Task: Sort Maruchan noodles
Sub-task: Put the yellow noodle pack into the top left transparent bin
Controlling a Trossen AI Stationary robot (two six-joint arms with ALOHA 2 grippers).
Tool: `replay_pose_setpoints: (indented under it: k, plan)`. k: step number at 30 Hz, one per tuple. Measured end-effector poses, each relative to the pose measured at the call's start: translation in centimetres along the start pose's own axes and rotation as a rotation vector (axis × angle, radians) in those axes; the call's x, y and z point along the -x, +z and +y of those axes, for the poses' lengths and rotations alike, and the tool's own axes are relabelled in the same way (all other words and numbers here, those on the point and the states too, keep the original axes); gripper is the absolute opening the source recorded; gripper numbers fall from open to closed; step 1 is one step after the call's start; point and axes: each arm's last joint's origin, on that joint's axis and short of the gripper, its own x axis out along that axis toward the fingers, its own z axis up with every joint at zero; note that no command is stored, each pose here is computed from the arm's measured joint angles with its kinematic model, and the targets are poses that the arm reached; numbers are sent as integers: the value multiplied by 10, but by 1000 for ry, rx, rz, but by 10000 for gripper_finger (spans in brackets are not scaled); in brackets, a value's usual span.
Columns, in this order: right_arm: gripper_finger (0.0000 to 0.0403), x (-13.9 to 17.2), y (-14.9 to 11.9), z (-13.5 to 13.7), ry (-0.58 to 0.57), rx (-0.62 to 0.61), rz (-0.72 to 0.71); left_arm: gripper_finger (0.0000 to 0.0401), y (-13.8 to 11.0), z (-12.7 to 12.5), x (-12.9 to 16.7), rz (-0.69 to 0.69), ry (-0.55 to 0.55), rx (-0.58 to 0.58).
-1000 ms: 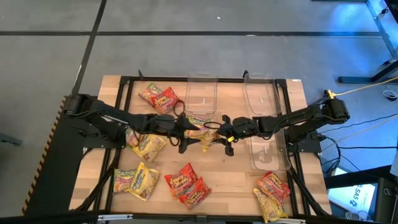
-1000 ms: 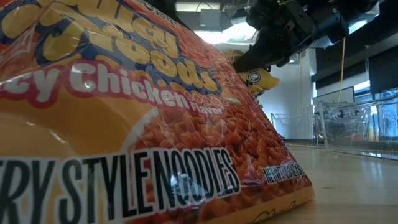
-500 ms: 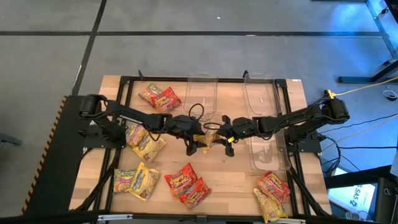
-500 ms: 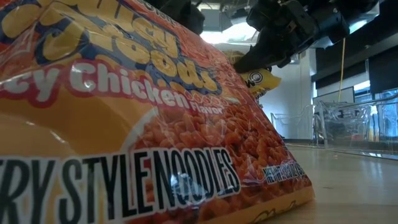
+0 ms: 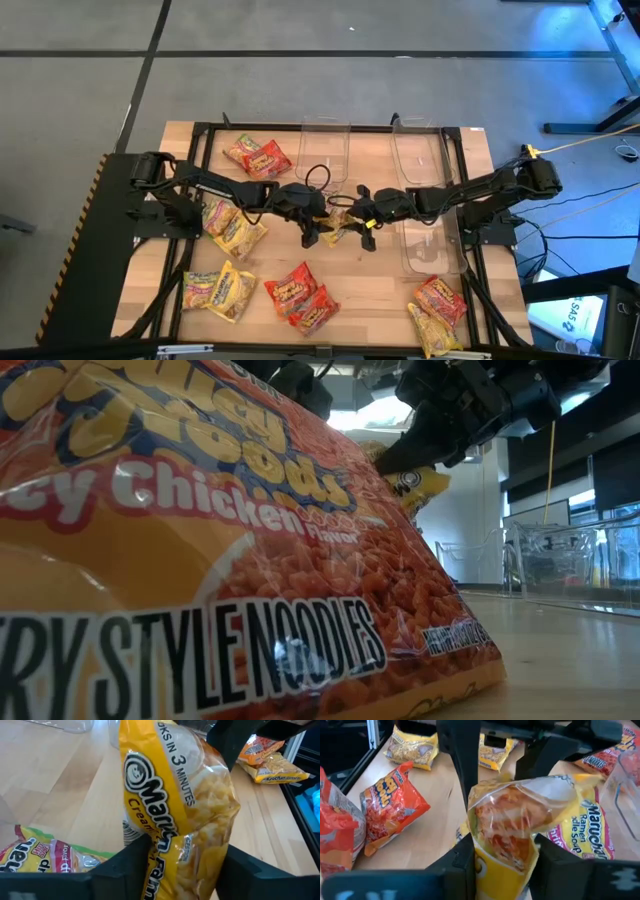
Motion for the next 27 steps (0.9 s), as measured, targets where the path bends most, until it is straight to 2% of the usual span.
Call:
replay_pose_setpoints:
  k: [4, 7, 11, 15, 19, 24, 27]
  plan:
    - [149, 0, 0, 0, -8, 3, -1, 139, 0, 0, 0, 0, 1, -1]
    - [185, 7, 2, 0, -3, 22, 12, 132, 0, -1, 1, 1, 1, -1]
    - [222, 38, 16, 1, -32, 30, 63, 131, 1, -5, 6, -2, 9, -36]
    - [242, 78, 25, 2, -62, 37, 72, 131, 6, -10, 17, -18, 21, -64]
    - [248, 100, 16, 1, -60, 57, -21, 130, 14, -14, 30, -73, 15, -76]
    - [248, 101, -9, -1, -51, 53, -194, 129, 22, -20, 41, -165, 98, -128]
    - [248, 98, -18, -1, -38, 44, -294, 129, 28, -21, 43, -284, 145, -162]
